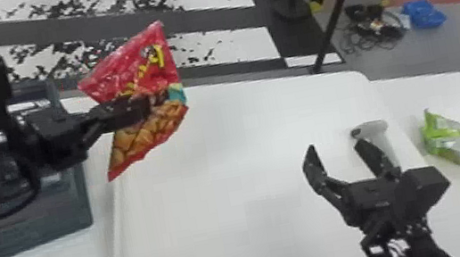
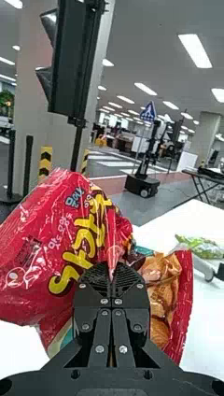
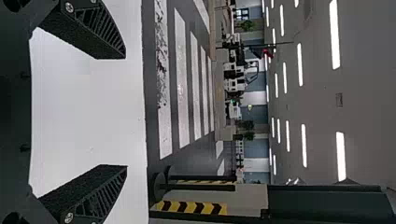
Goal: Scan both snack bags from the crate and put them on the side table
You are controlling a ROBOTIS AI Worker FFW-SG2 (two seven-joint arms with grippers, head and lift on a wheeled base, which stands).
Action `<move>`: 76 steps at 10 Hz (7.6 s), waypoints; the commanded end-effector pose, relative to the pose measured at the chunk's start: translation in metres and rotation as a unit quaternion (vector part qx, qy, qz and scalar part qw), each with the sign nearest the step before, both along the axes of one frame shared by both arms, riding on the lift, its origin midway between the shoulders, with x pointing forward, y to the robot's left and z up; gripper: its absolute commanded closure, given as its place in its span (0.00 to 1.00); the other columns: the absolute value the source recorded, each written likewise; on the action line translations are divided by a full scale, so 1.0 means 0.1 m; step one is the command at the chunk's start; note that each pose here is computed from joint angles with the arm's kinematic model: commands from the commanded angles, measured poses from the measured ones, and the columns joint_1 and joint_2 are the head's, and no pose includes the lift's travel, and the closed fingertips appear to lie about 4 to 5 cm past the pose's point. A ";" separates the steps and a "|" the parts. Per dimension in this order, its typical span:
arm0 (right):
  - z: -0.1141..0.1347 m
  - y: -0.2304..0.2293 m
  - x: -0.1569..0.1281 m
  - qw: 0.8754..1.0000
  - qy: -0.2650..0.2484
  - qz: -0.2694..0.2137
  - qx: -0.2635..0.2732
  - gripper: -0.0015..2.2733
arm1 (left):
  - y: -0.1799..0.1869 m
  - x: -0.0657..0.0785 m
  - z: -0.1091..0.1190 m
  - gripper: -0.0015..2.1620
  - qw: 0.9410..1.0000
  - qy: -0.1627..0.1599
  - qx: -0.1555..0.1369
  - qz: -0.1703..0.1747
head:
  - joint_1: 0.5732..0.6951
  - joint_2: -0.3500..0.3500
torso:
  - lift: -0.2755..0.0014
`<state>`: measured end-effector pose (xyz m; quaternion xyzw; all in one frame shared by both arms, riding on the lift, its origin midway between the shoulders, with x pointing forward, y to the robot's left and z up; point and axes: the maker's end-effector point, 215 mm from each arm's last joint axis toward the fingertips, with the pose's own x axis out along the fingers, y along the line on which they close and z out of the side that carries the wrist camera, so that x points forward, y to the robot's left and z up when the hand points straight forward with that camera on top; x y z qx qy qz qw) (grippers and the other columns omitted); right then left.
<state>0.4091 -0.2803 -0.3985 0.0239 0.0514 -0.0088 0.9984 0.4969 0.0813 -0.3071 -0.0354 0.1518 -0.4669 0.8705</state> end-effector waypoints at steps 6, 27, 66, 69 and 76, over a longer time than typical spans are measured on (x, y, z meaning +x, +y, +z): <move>0.10 -0.21 0.06 1.000 -0.009 -0.025 0.000 0.04 | -1.31 -0.54 -1.11 0.96 0.990 0.084 0.062 -0.097 | 1.00 0.00 | 0.68; -0.94 -0.07 -0.35 0.922 0.297 0.053 0.243 0.04 | 1.32 -0.37 -0.23 0.04 0.942 -0.130 0.021 0.308 | 1.00 0.29 | 0.68; -0.93 0.08 0.05 0.705 0.157 0.081 -0.686 0.85 | 1.42 -0.54 -0.48 0.04 0.947 -0.109 0.042 0.298 | 1.00 0.41 | 0.68; -0.95 0.34 -0.11 0.743 0.168 0.134 -0.634 0.00 | 1.43 -0.55 -0.49 0.04 0.947 -0.108 0.043 0.298 | 1.00 0.43 | 0.68; -0.38 0.37 0.10 0.917 0.218 0.205 -0.263 0.07 | 1.45 -0.57 -0.50 0.04 0.948 -0.107 0.044 0.298 | 1.00 0.49 | 0.68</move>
